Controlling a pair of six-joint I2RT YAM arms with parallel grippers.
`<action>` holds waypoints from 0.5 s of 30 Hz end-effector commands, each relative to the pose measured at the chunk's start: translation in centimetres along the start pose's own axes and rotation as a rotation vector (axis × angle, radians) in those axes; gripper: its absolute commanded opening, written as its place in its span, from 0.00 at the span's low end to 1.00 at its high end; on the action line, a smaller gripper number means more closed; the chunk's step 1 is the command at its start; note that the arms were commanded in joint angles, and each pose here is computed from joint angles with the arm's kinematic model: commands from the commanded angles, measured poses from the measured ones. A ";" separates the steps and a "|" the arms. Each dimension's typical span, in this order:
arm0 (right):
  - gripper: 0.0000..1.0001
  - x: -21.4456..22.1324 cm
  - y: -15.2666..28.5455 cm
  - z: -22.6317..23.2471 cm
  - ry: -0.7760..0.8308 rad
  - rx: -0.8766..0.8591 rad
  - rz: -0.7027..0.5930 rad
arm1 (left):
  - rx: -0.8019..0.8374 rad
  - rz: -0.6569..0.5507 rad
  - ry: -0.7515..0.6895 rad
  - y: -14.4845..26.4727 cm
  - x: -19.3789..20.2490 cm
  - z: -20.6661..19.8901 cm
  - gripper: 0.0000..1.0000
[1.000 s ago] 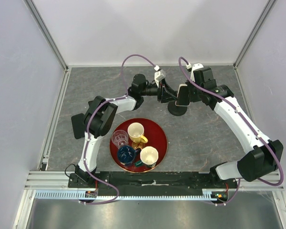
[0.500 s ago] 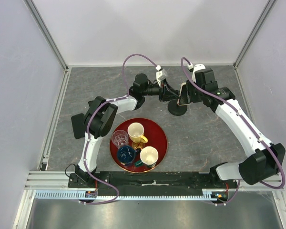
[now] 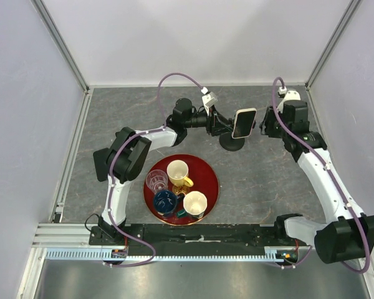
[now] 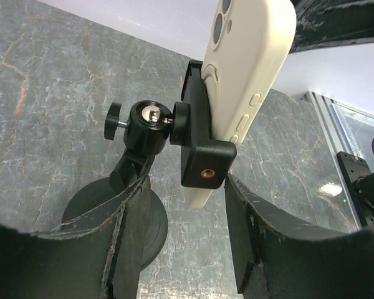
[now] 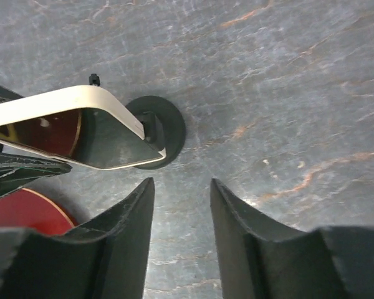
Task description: Place the phone on the phone stand
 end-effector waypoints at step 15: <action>0.20 -0.5 -2.1 -0.1 -0.242 -0.287 -0.199 | -0.003 -0.133 -0.098 0.2 -5.2 -3.0 0.69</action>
Point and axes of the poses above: each gripper's point midway between its finger pads, its own y axis back along the fingers, its own z axis along the line the jaws close on, x = y × z, the point moved 1 cm from there along y, back along the fingers, and after that the axes turned 6 degrees about y, right-handed, at the moved point
